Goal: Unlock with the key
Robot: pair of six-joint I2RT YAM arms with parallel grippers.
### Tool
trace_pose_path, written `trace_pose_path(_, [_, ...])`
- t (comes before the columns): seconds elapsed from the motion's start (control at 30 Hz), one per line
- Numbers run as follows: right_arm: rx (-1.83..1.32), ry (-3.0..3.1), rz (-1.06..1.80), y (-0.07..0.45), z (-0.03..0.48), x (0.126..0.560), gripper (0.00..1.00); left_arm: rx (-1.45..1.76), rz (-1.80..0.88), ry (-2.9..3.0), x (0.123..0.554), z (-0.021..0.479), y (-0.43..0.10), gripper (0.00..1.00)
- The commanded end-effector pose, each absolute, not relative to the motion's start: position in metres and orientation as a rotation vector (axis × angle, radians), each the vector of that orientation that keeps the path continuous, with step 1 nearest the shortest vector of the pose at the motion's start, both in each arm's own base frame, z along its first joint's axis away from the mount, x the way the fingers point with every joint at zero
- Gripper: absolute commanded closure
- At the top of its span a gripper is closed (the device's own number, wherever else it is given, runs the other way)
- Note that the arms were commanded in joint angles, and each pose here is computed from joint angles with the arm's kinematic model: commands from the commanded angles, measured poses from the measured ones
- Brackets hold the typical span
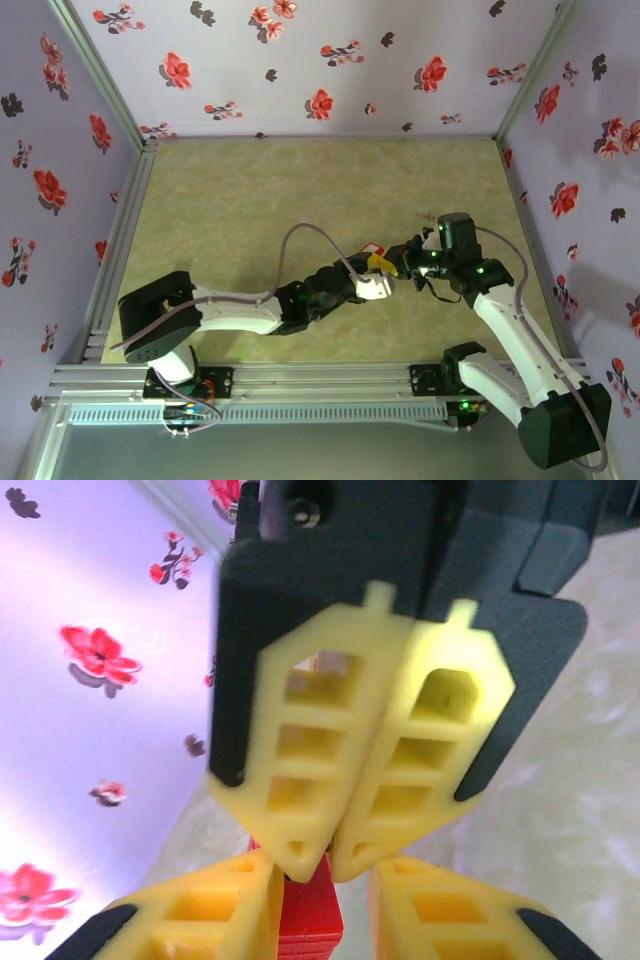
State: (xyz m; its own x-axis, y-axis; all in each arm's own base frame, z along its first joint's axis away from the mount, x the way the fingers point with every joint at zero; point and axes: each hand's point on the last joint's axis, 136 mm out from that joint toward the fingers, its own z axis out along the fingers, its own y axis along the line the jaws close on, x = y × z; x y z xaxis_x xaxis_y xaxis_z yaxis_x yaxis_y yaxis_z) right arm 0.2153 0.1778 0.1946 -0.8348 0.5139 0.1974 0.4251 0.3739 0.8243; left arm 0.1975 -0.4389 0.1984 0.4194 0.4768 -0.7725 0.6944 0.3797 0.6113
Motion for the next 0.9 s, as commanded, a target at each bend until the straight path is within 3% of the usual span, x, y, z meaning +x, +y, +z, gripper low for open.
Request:
trace_pose_path(0.0, [0.804, 2.576, 1.395, 0.171, 0.191, 0.21, 1.0, 1.102, -0.535, 1.161, 0.177, 0.262, -0.437, 1.0])
trace_pose_path(0.1, [0.779, 2.606, 1.339, 0.166, 0.188, 0.208, 1.0, 1.124, -0.639, 1.221, 0.174, 0.255, -0.43, 0.84])
trace_pose_path(0.13, [0.769, 2.612, 1.328, 0.165, 0.188, 0.208, 1.0, 1.131, -0.67, 1.232, 0.172, 0.252, -0.427, 0.75])
trace_pose_path(0.23, [0.744, 2.629, 1.285, 0.162, 0.188, 0.208, 1.0, 1.143, -0.711, 1.285, 0.17, 0.242, -0.419, 0.36])
trace_pose_path(0.27, [0.729, 2.639, 1.271, 0.161, 0.187, 0.207, 1.0, 1.146, -0.724, 1.301, 0.17, 0.239, -0.416, 0.3])
trace_pose_path(0.5, [0.657, 2.657, 1.243, 0.16, 0.19, 0.206, 1.0, 1.222, -0.763, 1.377, 0.167, 0.212, -0.4, 0.1])
trace_pose_path(0.87, [0.253, 2.744, 1.194, 0.16, 0.207, 0.178, 1.0, 1.475, -0.778, 1.348, 0.178, 0.201, -0.412, 0.0])
